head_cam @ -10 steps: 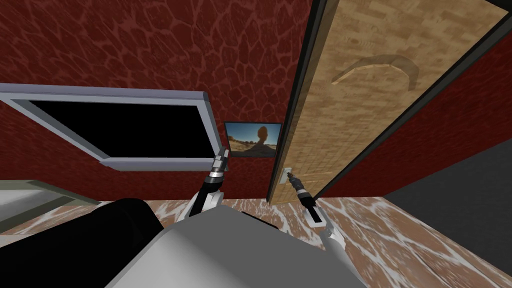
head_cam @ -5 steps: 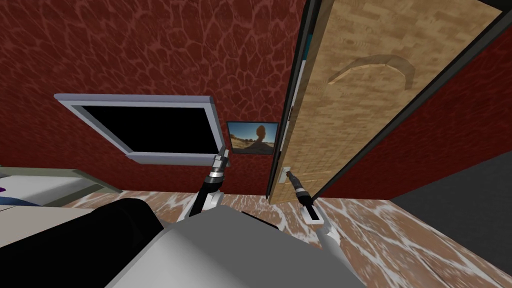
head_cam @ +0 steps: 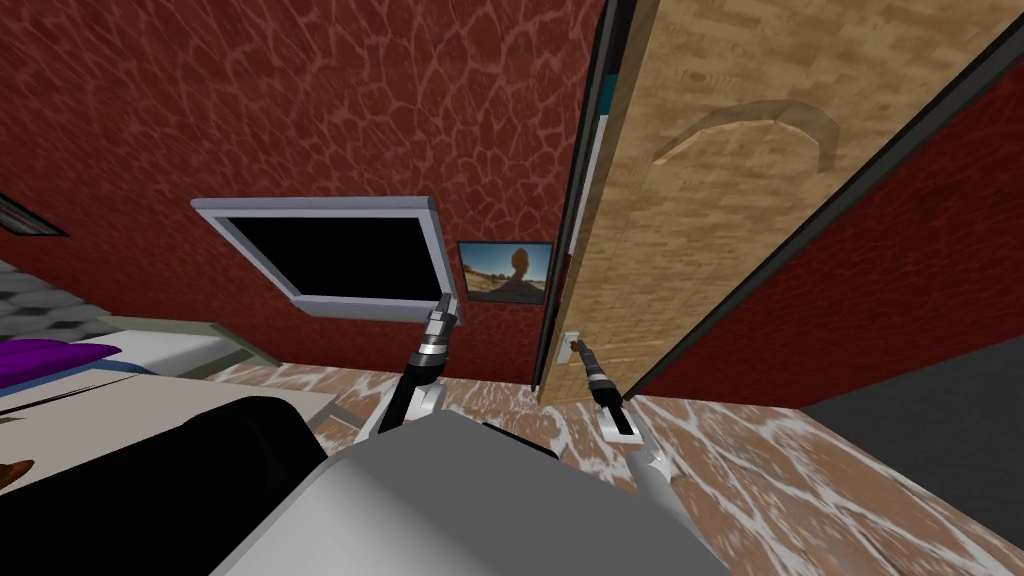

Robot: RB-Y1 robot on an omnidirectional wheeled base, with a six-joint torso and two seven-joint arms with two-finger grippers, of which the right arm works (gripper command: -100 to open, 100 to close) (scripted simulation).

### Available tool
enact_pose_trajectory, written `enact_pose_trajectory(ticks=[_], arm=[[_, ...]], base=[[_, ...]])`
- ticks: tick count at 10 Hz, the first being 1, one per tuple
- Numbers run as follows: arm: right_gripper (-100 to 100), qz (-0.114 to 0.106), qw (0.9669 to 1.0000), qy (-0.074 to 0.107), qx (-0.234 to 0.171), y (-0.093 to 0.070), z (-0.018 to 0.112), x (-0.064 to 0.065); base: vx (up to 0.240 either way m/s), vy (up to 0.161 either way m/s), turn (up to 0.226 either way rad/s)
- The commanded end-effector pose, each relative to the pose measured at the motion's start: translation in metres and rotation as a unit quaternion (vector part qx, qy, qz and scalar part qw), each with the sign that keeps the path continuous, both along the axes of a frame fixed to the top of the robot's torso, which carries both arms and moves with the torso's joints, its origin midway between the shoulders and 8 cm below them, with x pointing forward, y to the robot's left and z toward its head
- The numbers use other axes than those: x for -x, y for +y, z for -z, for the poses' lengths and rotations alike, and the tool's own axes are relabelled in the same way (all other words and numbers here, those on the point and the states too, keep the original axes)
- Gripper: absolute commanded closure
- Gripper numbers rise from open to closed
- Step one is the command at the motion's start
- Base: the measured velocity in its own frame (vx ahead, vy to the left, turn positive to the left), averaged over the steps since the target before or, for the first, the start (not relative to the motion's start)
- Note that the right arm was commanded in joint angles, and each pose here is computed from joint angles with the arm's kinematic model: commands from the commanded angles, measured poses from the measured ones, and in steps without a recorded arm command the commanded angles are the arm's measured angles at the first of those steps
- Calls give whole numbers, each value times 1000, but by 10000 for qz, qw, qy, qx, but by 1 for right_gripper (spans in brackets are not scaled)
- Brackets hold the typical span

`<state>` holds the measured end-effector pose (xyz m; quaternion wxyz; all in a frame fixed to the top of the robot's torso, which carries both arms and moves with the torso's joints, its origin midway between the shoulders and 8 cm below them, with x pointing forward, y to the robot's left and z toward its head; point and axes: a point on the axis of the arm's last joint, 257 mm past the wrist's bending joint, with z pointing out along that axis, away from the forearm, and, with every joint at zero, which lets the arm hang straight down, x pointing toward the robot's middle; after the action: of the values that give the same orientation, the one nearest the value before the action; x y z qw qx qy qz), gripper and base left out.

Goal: Pull the door open

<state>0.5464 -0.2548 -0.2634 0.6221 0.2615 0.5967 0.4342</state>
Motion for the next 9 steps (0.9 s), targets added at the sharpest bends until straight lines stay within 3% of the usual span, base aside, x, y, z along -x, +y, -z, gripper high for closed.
enact_pose_trajectory(ticks=[1, 3, 6, 7, 9], arm=[[100, -93, 9985, 4, -538, 13, -5, -3], [100, -94, 9933, 87, -1148, 15, -6, -5], [100, -102, 9791, 208, -2022, 19, -7, -9], [100, -92, 9774, 210, -2102, 17, -7, -9], [100, -95, 9626, 290, -2693, 20, -7, -12]], base=[[-96, -90, 125], [-83, -90, 118], [-89, -89, 106], [-44, -51, 35], [-50, -43, 77]])
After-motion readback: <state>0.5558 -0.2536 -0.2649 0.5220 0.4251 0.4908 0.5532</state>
